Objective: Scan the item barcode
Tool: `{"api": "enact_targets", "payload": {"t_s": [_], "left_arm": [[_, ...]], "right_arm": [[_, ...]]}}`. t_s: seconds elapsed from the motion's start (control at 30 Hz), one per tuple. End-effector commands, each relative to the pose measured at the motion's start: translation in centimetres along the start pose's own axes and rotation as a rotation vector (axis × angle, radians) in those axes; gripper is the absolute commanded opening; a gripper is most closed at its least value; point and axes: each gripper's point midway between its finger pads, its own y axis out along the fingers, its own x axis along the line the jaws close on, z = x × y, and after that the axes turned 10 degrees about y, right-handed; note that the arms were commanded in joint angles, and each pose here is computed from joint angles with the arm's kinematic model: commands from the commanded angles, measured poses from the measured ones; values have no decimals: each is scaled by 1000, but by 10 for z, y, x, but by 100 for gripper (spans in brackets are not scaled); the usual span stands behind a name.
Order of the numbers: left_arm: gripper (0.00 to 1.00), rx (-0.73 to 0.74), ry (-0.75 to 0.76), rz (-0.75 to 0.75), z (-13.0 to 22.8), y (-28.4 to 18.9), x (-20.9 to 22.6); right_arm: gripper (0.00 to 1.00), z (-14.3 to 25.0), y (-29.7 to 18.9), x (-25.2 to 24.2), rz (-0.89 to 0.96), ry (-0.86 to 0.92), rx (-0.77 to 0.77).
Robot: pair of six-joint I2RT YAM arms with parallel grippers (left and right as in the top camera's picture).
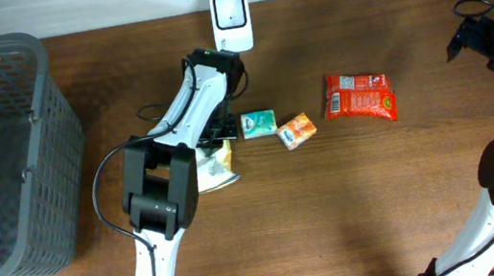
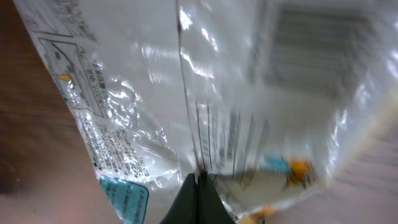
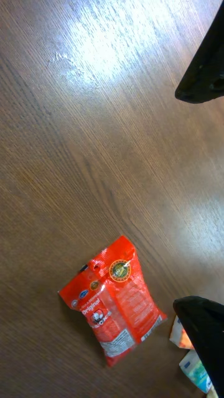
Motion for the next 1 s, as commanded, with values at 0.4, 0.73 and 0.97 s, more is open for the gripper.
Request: {"api": "enact_targets", "payload": {"t_s": [0.4,0.73,0.97], "left_arm": [[0,78,67,28,23,-24,-1],[0,150,120,93,35,0,-16],[0,-44,174,265,23,-77,-27]], "right_arm": [[98,1,-2,1,-6,7,1],[98,1,-2,1,-6,7,1],[98,1,-2,1,-6,7,0]]}}
